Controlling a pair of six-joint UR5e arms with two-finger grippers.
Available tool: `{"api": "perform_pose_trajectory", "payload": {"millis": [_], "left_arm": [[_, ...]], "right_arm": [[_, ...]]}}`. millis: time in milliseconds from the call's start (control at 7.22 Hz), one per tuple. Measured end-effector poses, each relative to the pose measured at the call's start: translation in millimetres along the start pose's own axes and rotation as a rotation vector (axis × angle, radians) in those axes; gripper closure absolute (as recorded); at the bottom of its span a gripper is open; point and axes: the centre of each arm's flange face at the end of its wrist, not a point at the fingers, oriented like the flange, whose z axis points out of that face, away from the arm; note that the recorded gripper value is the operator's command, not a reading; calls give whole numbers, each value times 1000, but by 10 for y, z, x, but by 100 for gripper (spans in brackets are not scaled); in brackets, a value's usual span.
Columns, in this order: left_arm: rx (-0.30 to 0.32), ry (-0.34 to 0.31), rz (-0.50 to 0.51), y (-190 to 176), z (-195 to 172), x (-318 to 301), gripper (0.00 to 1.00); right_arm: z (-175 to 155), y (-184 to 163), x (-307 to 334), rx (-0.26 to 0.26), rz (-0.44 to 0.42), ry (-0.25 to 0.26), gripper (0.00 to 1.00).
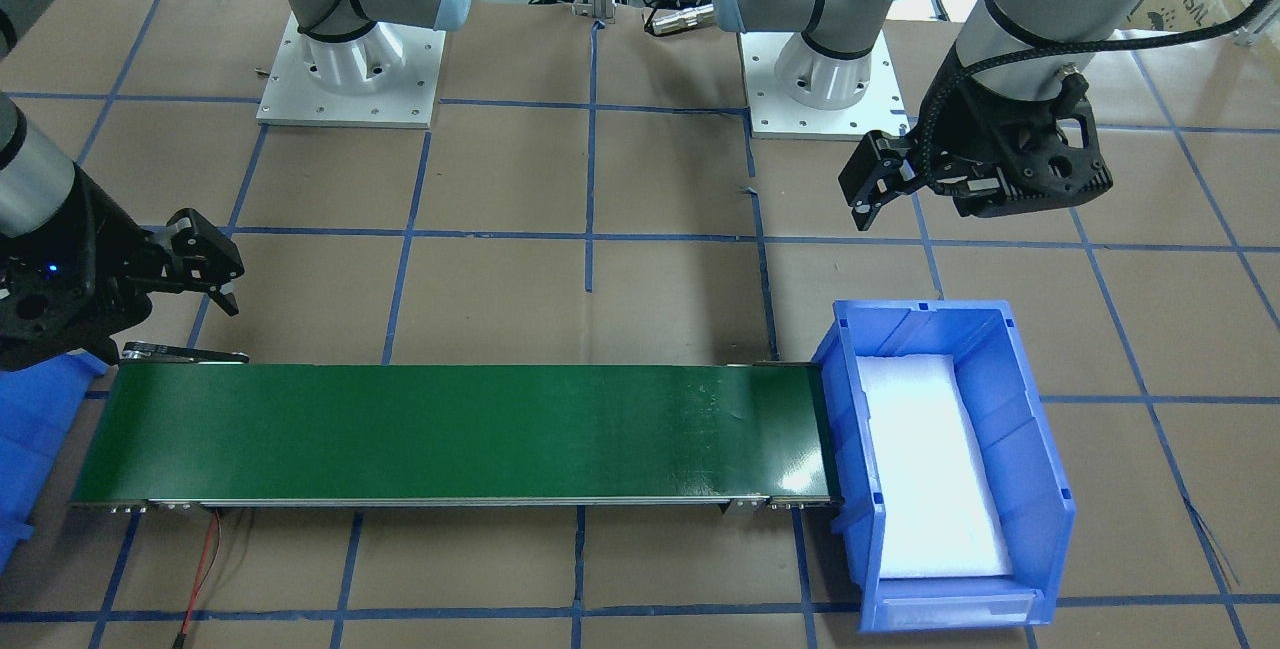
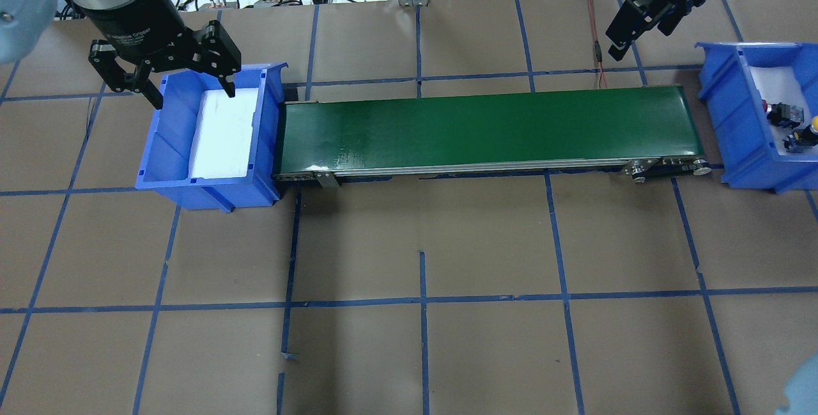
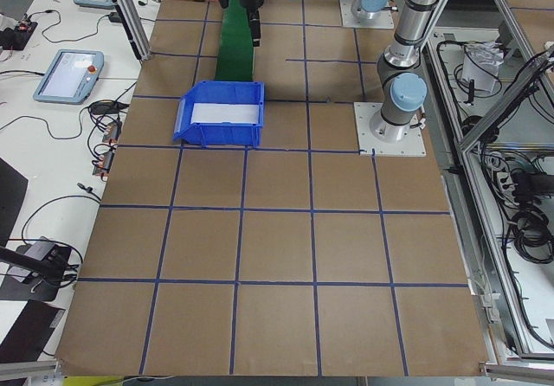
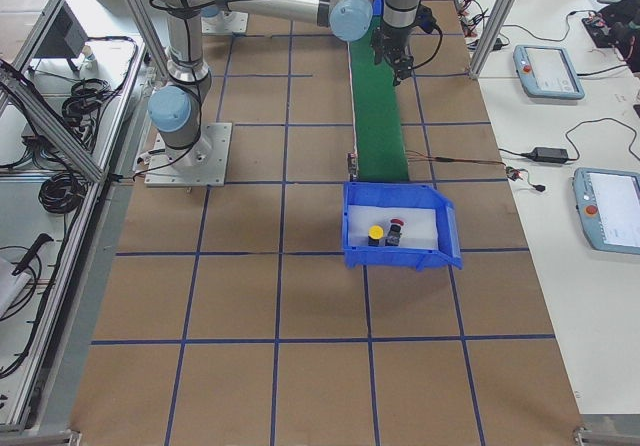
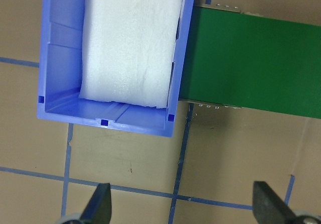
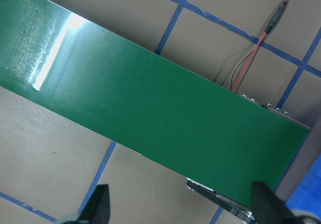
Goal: Transport two buttons from left to right
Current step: 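Open the right gripper and raise it back over the belt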
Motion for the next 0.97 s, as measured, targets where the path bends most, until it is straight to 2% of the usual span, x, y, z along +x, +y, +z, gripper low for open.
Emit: {"api": "perform_pose_trajectory", "payload": {"millis": [554,969], "left_arm": [[0,0,-1,-2,-1,-7,0],[1,0,-2,-1,-3,-8,0]], "right_arm": [[-5,15,-24,-4,49,-1,0],[-48,-138,-535,-8,221,-7,0]]}}
